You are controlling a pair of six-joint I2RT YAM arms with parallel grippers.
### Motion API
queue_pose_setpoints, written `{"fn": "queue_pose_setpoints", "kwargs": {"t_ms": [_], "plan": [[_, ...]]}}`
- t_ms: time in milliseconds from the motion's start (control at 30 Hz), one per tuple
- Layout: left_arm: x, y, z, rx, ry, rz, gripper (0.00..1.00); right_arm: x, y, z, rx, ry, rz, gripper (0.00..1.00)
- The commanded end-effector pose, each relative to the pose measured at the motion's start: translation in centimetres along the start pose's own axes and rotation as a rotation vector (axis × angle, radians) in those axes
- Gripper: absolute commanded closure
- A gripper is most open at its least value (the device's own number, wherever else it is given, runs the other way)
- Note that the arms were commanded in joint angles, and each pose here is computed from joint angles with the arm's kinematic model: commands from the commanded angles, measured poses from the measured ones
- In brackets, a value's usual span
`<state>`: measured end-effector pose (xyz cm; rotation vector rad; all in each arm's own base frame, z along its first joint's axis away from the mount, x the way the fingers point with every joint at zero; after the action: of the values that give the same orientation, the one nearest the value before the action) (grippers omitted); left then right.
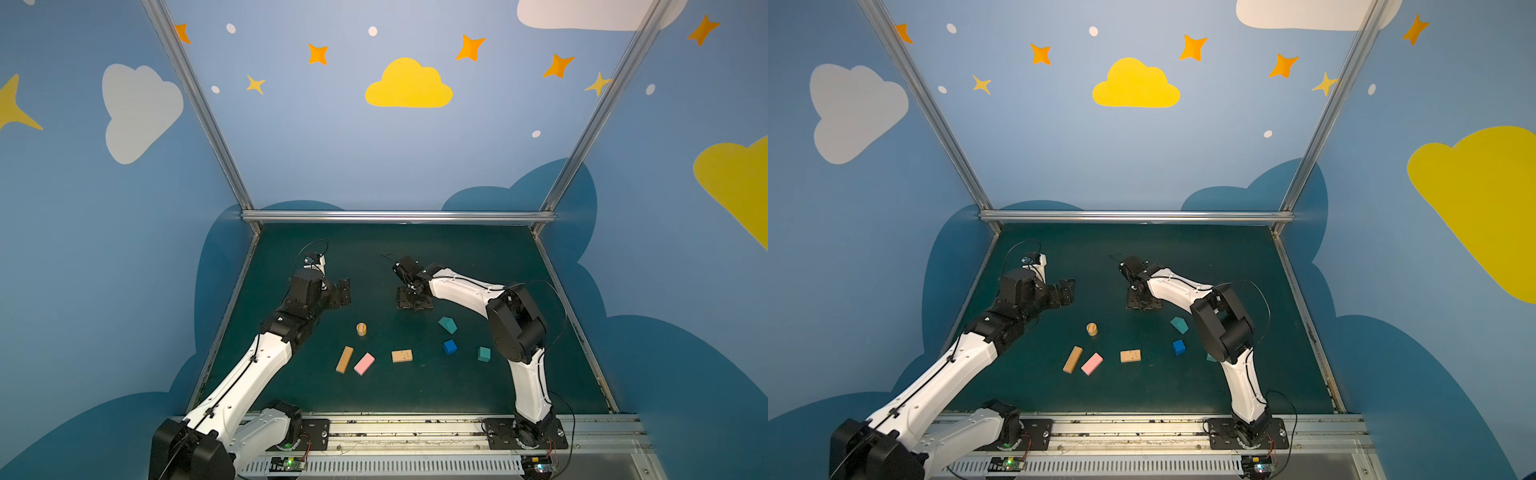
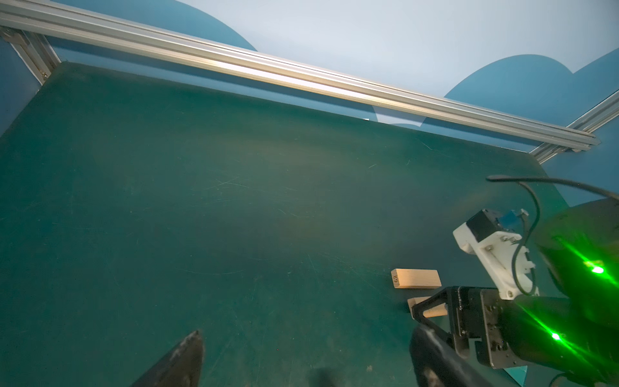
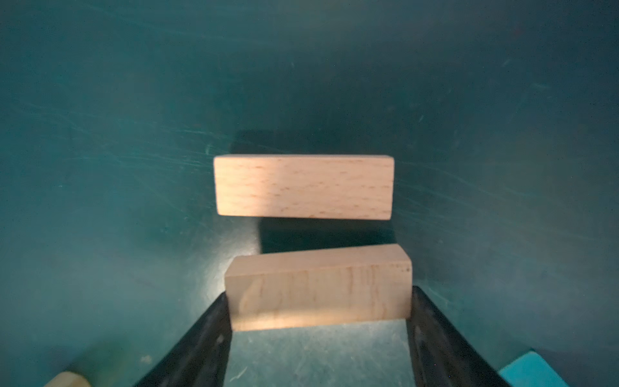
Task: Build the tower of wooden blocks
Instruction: 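Carry the wood bar with the right gripper over the farther wood bar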
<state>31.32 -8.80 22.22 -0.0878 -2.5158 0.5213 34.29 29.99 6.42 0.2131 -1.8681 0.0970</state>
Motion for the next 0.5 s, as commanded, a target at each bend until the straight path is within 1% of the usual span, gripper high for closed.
{"fn": "queue_pose_setpoints", "kwargs": {"t_ms": [0, 467], "plan": [[-0.1, 0.2, 0.4, -0.012, 0.012, -0.012, 0.05, 0.1, 0.1, -0.2, -0.014, 0.000, 0.039, 0.33], [-0.2, 0.4, 0.5, -0.013, 0.015, -0.022, 0.04, -1.4, 0.1, 0.1, -0.026, 0.023, 0.085, 0.31]]}}
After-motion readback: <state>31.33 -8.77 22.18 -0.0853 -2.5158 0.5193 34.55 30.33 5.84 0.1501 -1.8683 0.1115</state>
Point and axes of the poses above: each gripper's point midway between its finger pads, its own x axis back along the fingers, its own y axis along the line the jaws close on, z = x × y, the point moved 3 cm from there along x, back along the fingers, and after that the axes turned 9 degrees about x, right-handed, at the moved point
